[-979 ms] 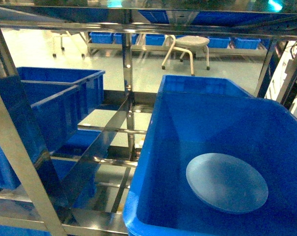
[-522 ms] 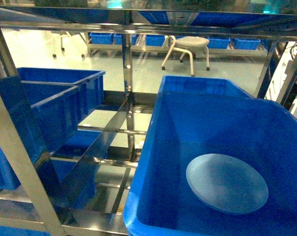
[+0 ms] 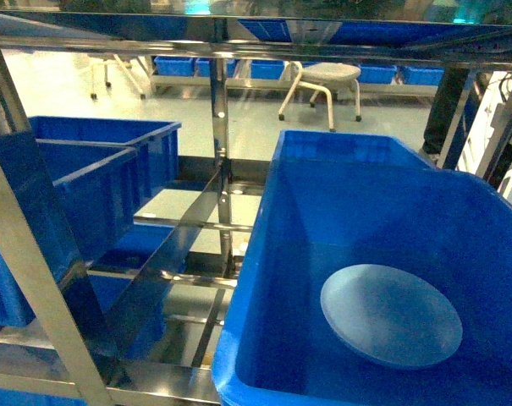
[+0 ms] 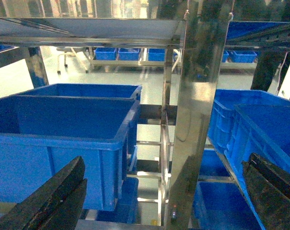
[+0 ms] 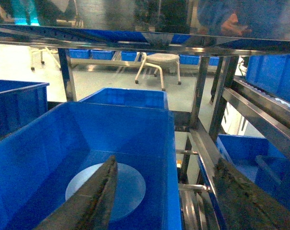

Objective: Place blue tray on left shelf second layer neatly

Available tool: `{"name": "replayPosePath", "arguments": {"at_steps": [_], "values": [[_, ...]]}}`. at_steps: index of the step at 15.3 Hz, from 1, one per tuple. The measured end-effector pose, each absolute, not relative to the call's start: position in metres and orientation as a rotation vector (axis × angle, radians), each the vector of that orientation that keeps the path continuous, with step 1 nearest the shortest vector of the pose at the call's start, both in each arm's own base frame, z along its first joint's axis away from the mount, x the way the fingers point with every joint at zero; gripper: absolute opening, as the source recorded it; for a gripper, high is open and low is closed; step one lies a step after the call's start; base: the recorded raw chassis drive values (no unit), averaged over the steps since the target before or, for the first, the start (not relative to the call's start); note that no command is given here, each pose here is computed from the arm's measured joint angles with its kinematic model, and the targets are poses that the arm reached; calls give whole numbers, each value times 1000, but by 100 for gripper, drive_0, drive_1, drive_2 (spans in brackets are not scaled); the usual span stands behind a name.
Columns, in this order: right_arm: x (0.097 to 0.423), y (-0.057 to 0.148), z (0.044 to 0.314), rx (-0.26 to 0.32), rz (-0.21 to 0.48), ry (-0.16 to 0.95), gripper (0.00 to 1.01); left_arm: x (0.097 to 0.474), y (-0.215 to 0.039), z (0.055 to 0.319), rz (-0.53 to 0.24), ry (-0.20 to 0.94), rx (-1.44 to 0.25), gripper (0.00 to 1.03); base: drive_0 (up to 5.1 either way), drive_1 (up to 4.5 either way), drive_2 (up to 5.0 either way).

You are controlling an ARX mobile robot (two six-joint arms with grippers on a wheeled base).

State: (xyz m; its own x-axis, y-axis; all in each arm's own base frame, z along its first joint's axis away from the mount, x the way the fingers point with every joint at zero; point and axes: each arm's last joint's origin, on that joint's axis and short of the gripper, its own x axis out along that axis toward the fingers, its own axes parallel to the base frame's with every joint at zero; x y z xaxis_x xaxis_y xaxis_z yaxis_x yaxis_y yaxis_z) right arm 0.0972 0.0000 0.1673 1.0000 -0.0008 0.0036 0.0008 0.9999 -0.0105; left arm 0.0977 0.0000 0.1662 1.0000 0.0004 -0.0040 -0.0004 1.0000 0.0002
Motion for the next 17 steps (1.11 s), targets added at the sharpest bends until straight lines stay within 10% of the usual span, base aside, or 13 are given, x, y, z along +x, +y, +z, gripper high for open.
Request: {"name": "replayPosePath", "arguments": {"at_steps": [4, 17], "values": [[97, 0, 167, -9, -1, -4, 99, 98, 0, 166, 0, 4, 1, 98, 0, 0, 0], [97, 0, 167, -9, -1, -4, 98, 98, 0, 166, 0, 4, 1, 98, 0, 0, 0]]}}
